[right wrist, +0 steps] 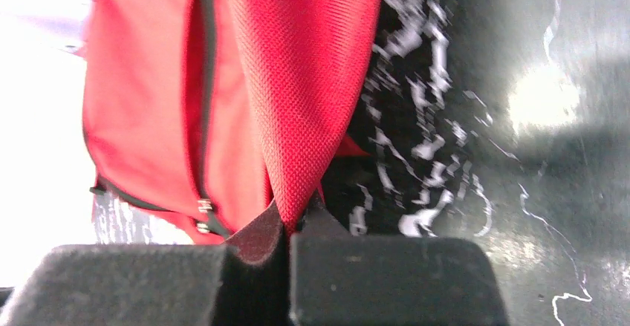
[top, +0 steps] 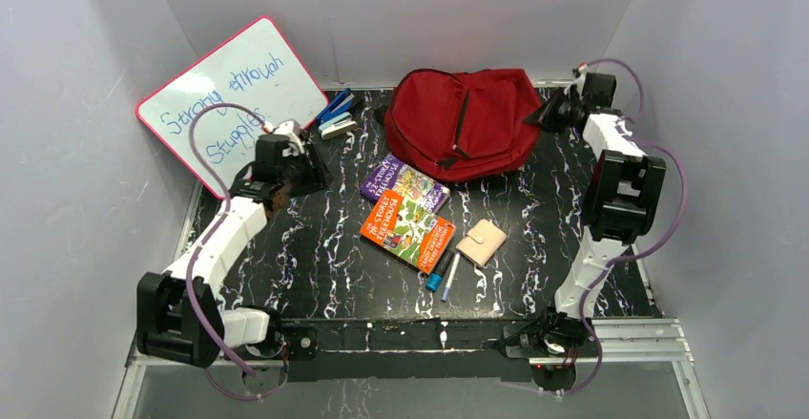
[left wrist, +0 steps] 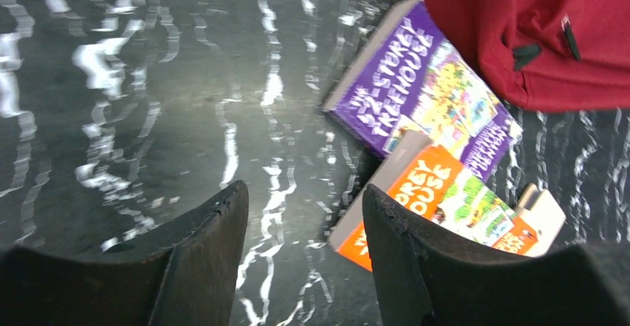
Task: Pack the student bag
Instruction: Pick up the student bag at the center of the board.
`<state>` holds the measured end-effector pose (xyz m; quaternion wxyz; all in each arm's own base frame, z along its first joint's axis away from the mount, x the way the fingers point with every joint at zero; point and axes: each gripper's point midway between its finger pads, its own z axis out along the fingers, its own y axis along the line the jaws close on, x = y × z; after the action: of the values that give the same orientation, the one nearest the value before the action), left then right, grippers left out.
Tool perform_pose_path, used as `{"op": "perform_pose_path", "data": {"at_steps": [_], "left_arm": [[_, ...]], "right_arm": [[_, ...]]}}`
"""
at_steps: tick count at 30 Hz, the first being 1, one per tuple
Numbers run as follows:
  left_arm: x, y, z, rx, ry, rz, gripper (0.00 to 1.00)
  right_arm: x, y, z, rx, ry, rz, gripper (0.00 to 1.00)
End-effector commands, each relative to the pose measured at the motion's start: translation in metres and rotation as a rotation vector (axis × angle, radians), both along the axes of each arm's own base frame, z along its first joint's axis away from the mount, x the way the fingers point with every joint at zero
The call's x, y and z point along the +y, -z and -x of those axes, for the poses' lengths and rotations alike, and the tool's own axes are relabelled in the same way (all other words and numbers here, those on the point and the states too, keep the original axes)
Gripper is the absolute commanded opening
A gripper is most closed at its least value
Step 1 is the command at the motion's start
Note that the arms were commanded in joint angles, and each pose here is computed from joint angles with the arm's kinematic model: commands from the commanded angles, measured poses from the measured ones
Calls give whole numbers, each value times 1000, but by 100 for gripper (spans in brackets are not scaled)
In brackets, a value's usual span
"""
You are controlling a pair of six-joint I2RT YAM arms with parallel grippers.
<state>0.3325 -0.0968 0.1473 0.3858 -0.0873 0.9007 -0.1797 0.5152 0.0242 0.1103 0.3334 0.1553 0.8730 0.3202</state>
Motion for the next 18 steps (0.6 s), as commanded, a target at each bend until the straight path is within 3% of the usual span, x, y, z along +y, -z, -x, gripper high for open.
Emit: {"op": "perform_pose_path", "data": {"at_steps": [1,7,18], "left_arm": [[-55,-1,-10,-69,97,53,56],[-94,40,-38,-98,211,46,57],[-109,89,-81,-125,276,-21,58]], "right_arm": [[20,-165,-21,-360,-19,30,0],[60,-223,-17,-455,-66,13,0],[103,-241,-9,-469,-169,10,0]]}}
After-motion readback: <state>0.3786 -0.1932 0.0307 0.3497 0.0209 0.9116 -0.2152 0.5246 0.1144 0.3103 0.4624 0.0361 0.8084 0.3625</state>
